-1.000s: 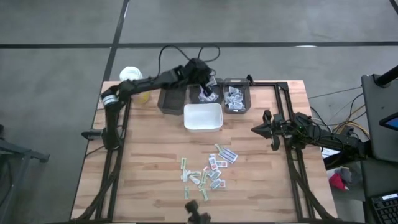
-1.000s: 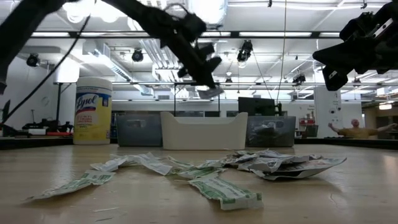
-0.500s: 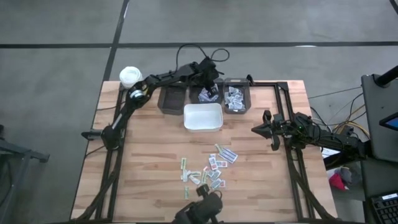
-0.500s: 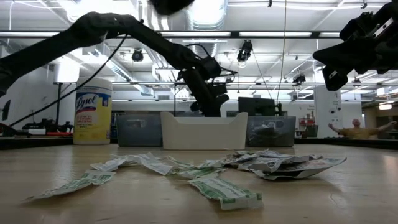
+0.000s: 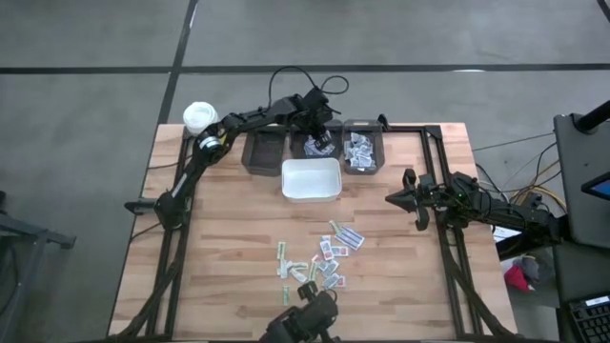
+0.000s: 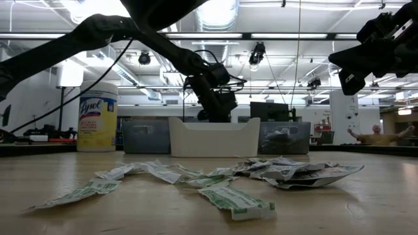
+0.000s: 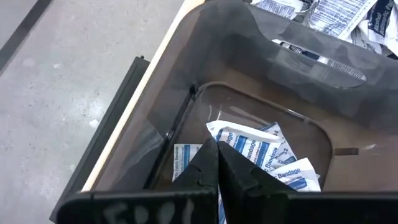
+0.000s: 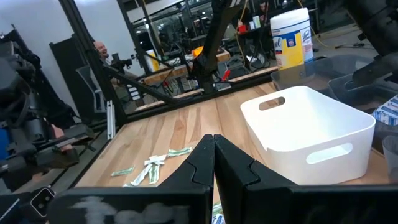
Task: Pick & Place First Aid Supplies
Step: Put the blue bandage pack into the middle black bin
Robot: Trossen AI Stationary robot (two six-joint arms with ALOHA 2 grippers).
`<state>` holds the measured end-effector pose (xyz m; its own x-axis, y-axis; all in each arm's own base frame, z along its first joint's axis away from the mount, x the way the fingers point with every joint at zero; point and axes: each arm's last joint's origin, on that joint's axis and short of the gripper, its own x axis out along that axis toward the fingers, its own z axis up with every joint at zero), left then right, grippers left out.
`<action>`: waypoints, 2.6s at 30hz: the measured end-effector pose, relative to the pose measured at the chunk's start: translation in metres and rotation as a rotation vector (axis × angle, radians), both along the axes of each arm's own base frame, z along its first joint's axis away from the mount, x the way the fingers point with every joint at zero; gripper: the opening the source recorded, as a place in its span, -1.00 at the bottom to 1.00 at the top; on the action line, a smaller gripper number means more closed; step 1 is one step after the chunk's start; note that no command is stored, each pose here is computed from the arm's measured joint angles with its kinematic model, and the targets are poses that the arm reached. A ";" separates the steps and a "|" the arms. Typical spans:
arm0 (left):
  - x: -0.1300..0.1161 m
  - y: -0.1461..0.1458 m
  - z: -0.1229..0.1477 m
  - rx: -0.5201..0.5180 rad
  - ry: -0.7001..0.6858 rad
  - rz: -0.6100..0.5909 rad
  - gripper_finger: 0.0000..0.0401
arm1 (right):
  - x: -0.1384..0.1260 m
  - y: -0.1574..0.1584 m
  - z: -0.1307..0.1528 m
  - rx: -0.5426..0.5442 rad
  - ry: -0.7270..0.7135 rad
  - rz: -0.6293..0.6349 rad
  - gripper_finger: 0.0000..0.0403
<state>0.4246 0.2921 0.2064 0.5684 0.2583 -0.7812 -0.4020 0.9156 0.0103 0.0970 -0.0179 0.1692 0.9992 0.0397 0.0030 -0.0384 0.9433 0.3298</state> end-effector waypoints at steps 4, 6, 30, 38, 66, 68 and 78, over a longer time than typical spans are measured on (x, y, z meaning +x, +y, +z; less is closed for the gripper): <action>0.000 0.000 0.000 -0.003 -0.001 0.003 -0.99 | 0.000 0.000 0.000 0.001 0.000 0.000 -0.96; 0.001 -0.001 0.000 -0.007 -0.003 0.007 -0.96 | 0.000 0.000 0.000 0.001 0.000 0.000 -0.96; -0.016 -0.049 0.092 -0.026 -0.109 0.018 -0.30 | 0.000 0.000 0.000 0.000 0.000 -0.001 -0.96; -0.007 -0.132 0.140 -0.004 -0.175 -0.158 -0.30 | 0.000 0.000 0.000 0.000 0.000 0.000 -0.96; 0.073 -0.331 0.032 0.243 -0.004 -0.583 -0.30 | 0.000 0.000 0.000 0.001 0.001 0.001 -0.96; 0.076 -0.331 0.022 0.226 0.016 -0.594 -0.30 | 0.000 0.000 0.000 0.001 0.002 0.001 -0.96; 0.085 -0.333 -0.014 0.180 0.066 -0.595 -0.30 | 0.000 0.000 0.000 0.004 0.002 0.001 -0.96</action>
<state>0.5096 -0.0404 0.1920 0.6072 0.0428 -0.7934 0.1836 0.9640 0.1924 0.0971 -0.0179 0.1690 0.9992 0.0406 0.0012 -0.0386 0.9418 0.3339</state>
